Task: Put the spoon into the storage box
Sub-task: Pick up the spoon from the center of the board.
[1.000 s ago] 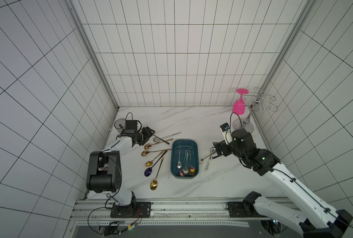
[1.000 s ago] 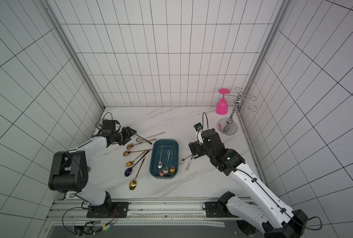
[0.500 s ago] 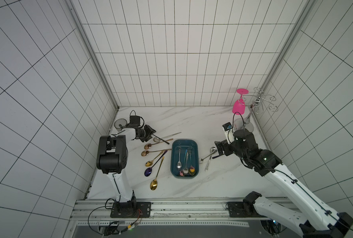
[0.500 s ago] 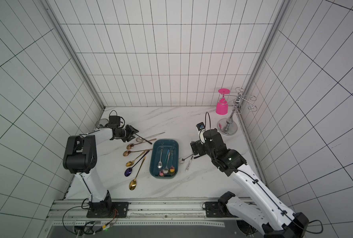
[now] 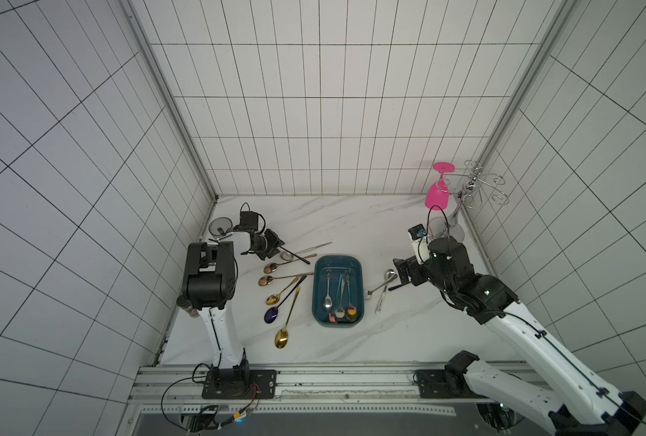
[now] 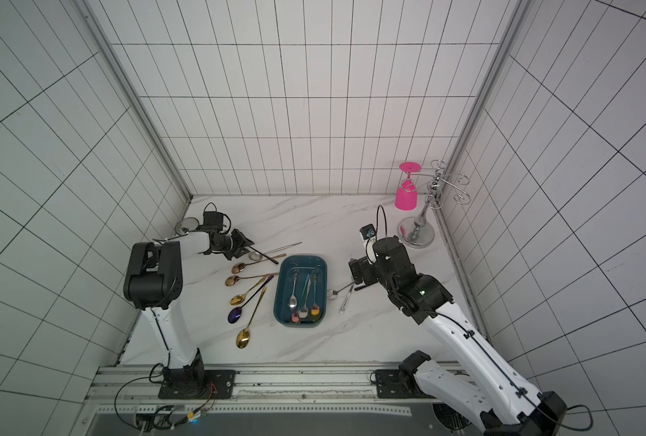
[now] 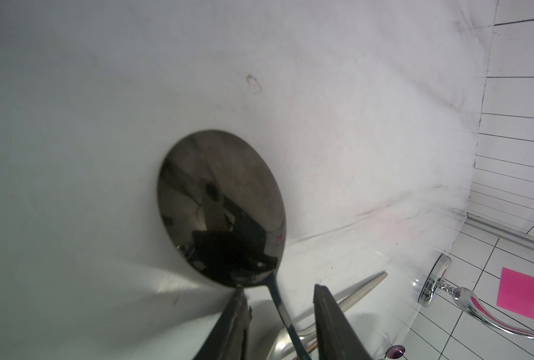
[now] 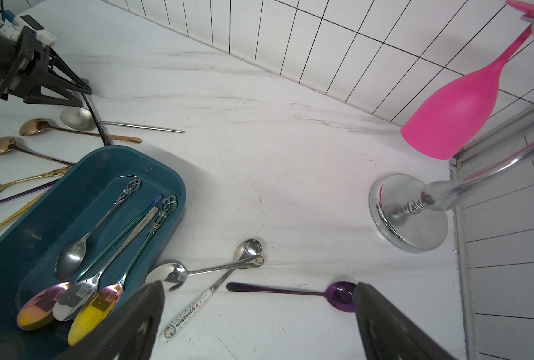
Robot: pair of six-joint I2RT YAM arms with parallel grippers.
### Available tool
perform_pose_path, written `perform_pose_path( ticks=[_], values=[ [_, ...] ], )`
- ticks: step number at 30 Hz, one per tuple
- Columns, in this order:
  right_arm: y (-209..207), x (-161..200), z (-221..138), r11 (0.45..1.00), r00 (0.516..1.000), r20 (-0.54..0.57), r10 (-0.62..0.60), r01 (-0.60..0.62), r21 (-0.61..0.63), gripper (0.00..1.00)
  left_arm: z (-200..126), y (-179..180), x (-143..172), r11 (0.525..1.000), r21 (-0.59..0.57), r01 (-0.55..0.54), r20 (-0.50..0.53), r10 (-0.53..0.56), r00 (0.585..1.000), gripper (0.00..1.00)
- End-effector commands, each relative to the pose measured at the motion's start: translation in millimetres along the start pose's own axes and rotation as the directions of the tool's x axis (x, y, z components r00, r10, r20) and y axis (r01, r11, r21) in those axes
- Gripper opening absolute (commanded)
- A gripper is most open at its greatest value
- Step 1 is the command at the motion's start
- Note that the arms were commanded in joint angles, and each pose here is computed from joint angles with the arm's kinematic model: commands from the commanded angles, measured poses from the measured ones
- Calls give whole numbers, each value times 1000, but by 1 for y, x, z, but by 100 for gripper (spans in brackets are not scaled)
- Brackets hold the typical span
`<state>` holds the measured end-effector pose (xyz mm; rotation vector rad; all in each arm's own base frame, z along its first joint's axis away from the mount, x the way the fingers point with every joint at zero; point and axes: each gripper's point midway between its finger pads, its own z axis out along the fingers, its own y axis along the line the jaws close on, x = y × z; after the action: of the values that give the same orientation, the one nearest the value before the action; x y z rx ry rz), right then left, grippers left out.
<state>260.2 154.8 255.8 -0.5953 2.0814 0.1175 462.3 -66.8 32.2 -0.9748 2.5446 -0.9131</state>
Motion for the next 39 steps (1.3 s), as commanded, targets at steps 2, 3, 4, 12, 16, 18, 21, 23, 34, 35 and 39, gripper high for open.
perform_pose_path(
  ticks=[2,3,4,12,16,18,21,23,34,35,39],
  values=[
    [-5,12,2,1000,1000,-21,18,-17,21,99,8,5,-10,1000,-19,15,19,-15,1000,34],
    [-5,12,2,1000,1000,-22,19,-18,21,99,10,6,-10,1000,-23,16,20,-16,1000,33],
    [-5,11,1,1000,1000,-19,19,-18,22,99,10,6,-11,1000,-23,18,23,-18,1000,32],
    [-6,10,-2,1000,1000,-16,20,-20,21,99,18,10,-13,998,-27,51,21,-50,999,26],
    [-5,9,-3,1000,1000,-12,20,-20,17,99,19,10,-14,998,-21,67,22,-66,998,19],
    [-5,10,-3,1000,1000,-13,20,-20,17,99,19,10,-14,997,-16,75,21,-75,997,15],
    [-6,11,-3,1000,1000,-16,17,-17,18,99,17,7,-12,996,-2,94,18,-94,995,6],
    [-6,10,-3,1000,1000,-15,17,-17,18,99,15,4,-12,994,15,104,15,-104,994,1],
    [2,5,-3,999,999,-2,42,-43,-24,99,-27,-54,-9,964,215,154,-11,-155,988,0],
    [3,3,-3,998,998,4,55,-55,-31,99,-34,-62,-8,958,242,157,-12,-159,987,0],
    [9,-14,-5,987,988,58,142,-137,-80,99,-60,-83,-5,924,333,187,-4,-197,980,0]
  ],
)
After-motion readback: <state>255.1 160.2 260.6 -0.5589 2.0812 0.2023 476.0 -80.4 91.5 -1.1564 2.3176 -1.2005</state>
